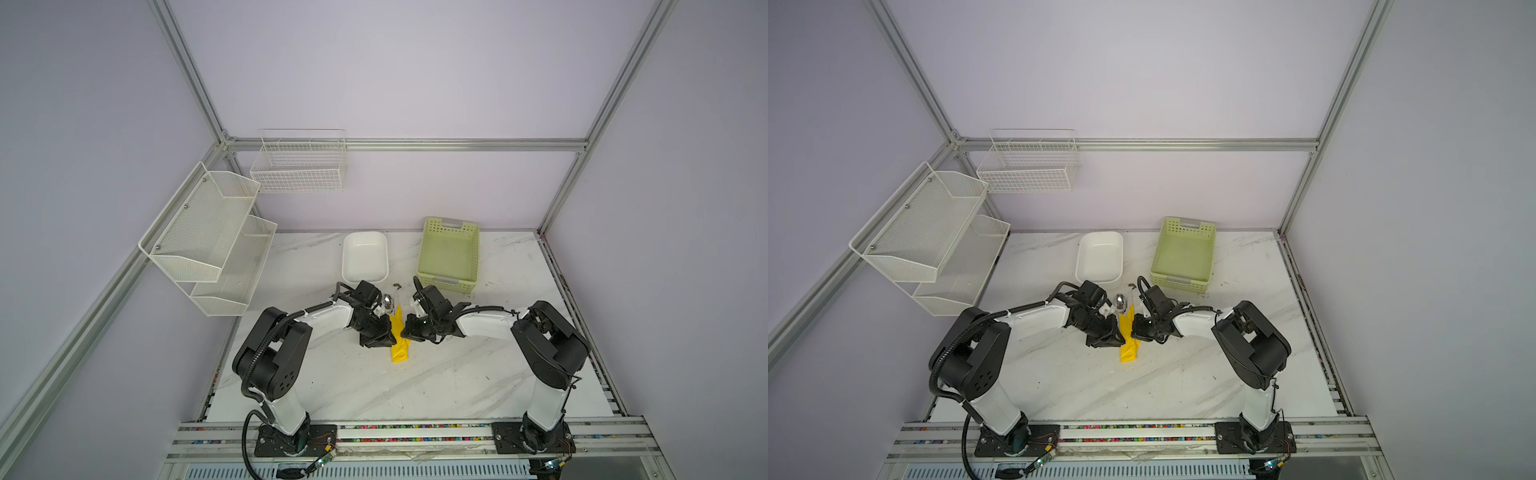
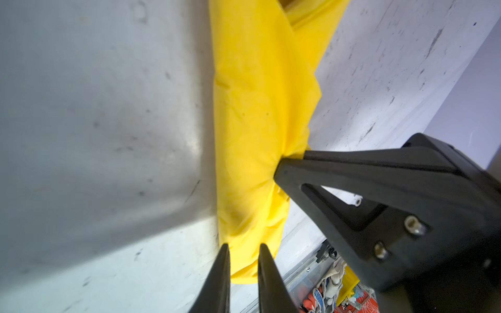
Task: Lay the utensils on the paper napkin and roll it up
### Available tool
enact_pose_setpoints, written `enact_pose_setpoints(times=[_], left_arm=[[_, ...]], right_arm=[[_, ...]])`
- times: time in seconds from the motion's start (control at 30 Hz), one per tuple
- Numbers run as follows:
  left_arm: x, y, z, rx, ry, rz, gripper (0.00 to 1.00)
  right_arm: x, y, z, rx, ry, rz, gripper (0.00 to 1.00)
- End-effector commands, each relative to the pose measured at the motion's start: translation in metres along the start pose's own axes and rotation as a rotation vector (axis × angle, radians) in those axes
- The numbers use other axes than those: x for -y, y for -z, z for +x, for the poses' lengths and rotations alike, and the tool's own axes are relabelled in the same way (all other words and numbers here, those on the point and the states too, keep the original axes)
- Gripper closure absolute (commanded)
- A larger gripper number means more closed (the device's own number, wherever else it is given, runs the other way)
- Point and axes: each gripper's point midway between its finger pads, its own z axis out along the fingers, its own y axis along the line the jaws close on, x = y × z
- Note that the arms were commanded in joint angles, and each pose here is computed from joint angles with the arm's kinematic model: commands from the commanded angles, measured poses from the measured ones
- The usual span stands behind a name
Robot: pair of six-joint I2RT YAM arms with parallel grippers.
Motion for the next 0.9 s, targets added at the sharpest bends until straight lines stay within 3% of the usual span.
enact_pose_setpoints(times=[0.0, 0.13, 0.3, 0.6, 0.87], left_arm=[[0.022, 0.028, -0.024, 0.109, -0.065, 0.025, 0.79], [0.019, 0.028, -0.028, 0.125, -0.070, 0.075, 0.73], [0.034, 0.027, -0.036, 0.151, -0.088, 0.200, 0.57], [0.029, 0.006, -0.041, 0.144, -0.027, 0.259, 0.54], [0.008, -0.010, -0.034, 0.122, 0.033, 0.221, 0.54]], right_arm=[[0.044, -0.007, 0.025, -0.068, -0.070, 0.073, 1.00], [0.051, -0.007, 0.028, -0.074, -0.104, 0.024, 1.00], [0.066, -0.009, 0.034, -0.089, -0.140, -0.003, 1.00], [0.083, -0.012, 0.040, -0.112, -0.196, -0.058, 1.00], [0.095, -0.017, 0.049, -0.137, -0.232, -0.085, 1.00]])
